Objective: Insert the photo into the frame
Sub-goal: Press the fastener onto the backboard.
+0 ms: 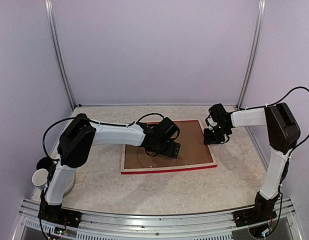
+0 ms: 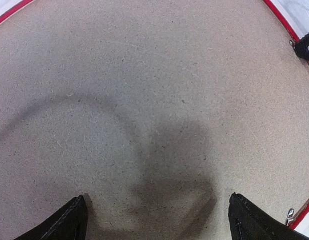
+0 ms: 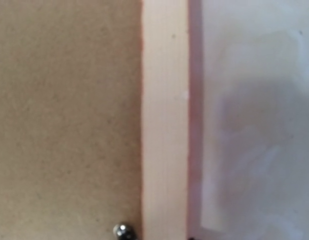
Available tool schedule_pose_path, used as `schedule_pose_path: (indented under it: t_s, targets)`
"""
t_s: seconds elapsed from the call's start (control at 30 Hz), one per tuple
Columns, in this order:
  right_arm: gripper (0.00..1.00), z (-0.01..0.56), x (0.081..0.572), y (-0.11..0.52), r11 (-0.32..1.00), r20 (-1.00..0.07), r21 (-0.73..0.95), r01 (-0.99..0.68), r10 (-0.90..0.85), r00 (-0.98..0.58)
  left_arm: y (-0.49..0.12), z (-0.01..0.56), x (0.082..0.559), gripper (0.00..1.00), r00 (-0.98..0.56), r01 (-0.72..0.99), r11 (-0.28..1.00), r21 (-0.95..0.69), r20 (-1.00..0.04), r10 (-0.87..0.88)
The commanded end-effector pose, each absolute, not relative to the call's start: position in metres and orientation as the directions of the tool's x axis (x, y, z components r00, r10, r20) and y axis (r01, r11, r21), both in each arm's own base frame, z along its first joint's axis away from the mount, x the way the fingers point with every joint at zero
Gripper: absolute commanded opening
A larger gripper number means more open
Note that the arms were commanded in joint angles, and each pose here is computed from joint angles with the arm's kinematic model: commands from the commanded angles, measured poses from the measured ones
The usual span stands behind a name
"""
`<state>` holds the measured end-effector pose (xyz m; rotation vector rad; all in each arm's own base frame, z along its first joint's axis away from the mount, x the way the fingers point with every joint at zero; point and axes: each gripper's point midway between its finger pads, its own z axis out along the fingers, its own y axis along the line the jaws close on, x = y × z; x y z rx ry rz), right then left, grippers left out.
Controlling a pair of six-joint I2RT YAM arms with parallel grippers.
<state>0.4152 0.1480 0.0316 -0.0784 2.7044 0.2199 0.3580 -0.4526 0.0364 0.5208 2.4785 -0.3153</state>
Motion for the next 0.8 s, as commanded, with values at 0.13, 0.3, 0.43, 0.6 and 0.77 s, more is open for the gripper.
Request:
schedule_pose_path:
  t_s: [0.13,0.3,0.43,0.6,0.77]
  targets:
    - [0.18,0.025,0.415,0.142,0.993,-0.410,0.085,-0.084,-0.042,-0.911,-0.444,0.009,0.347,0.96,-0.783,0.433,0.897,-0.089,-0.530,0.326]
    - [0.14,0.028,0.416,0.142,0.993,-0.415,0.083,-0.084,-0.042,-0.909,-0.441,0.009,0.347,0.96,-0.784,0.429,0.899,-0.084,-0.529,0.325]
    - [0.12,0.033,0.417,0.138,0.995,-0.431,0.072,-0.075,-0.037,-0.902,-0.440,0.009,0.347,0.96,-0.784,0.429,0.900,-0.084,-0.530,0.324]
    - [0.29,0.041,0.418,0.142,0.993,-0.433,0.093,-0.071,-0.024,-0.901,-0.440,0.012,0.347,0.96,-0.783,0.426,0.900,-0.087,-0.534,0.319]
    - [0.61,0.070,0.426,0.150,0.987,-0.466,0.138,-0.081,-0.007,-0.885,-0.437,0.016,0.346,0.96,-0.780,0.425,0.901,-0.083,-0.538,0.319]
